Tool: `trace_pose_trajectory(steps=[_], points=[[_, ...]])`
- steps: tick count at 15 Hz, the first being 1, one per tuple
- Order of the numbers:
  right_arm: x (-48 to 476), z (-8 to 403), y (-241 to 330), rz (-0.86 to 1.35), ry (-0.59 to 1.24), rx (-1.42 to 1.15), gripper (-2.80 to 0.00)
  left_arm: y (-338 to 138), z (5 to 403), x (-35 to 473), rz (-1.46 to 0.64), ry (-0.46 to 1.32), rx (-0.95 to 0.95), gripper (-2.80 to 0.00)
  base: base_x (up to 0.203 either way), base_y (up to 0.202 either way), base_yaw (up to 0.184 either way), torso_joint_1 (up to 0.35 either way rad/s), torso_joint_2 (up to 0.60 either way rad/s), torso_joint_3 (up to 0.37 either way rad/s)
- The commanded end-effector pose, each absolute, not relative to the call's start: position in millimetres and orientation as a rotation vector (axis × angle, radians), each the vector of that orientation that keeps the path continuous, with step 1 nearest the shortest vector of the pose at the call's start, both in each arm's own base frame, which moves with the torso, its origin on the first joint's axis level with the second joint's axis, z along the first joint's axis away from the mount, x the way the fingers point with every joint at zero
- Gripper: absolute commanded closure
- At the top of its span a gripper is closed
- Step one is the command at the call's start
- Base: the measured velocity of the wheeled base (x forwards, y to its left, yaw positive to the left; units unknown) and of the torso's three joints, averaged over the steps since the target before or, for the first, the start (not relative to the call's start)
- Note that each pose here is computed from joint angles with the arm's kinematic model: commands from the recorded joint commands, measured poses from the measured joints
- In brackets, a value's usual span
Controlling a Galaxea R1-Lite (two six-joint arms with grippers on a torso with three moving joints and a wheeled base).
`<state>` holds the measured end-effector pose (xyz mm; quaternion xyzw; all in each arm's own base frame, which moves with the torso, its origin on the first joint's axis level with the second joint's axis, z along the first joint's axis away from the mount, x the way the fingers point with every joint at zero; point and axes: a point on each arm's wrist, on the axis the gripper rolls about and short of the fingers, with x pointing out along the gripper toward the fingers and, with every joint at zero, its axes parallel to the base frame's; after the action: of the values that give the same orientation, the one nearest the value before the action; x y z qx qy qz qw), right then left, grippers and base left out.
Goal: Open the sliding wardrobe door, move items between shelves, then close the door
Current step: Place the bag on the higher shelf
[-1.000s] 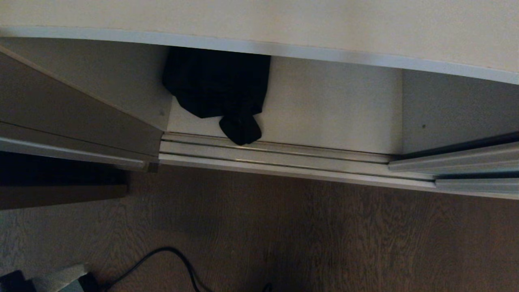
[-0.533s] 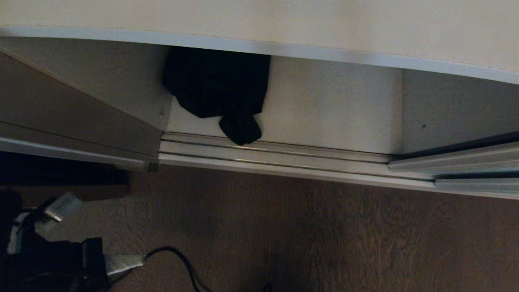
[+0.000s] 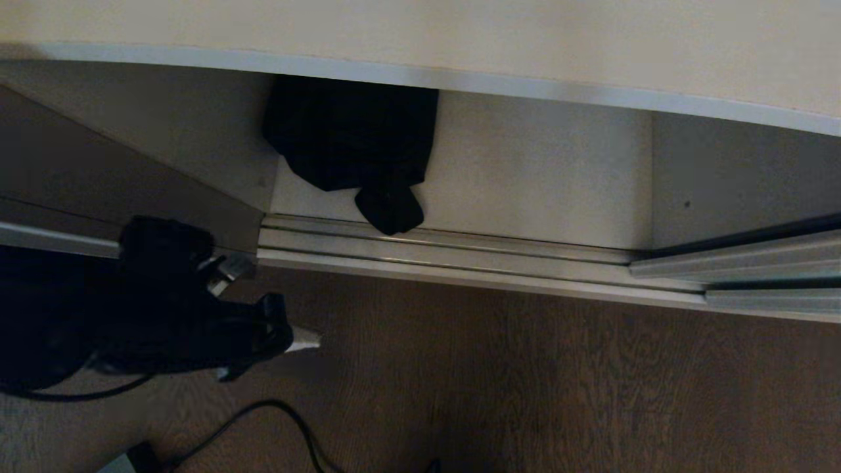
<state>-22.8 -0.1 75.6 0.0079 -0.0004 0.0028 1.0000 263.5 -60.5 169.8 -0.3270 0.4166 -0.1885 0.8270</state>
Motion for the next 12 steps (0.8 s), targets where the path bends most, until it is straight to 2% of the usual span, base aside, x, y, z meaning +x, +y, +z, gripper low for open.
trace_pose_trajectory(steps=[1,5,6,12], points=[[-23.1,75.5,-0.1,0.006,-0.006,0.016,0.00,-75.3,162.6,296.9,-0.401,0.906,-0.739,0.00,0.000,0.000,0.000,0.000,0.00,0.000],[-23.1,75.5,-0.1,0.006,-0.006,0.016,0.00,-91.3,174.3,335.9,-0.386,0.819,-0.824,0.00,0.000,0.000,0.000,0.000,0.00,0.000],[-23.1,75.5,-0.1,0.006,-0.006,0.017,0.00,-96.0,179.6,344.4,-0.356,0.782,-0.833,-2.80,0.000,0.000,0.000,0.000,0.00,0.000],[-23.1,75.5,-0.1,0.006,-0.006,0.015,0.00,-112.5,203.6,382.3,-0.383,0.577,-0.917,-2.80,0.000,0.000,0.000,0.000,0.00,0.000]])
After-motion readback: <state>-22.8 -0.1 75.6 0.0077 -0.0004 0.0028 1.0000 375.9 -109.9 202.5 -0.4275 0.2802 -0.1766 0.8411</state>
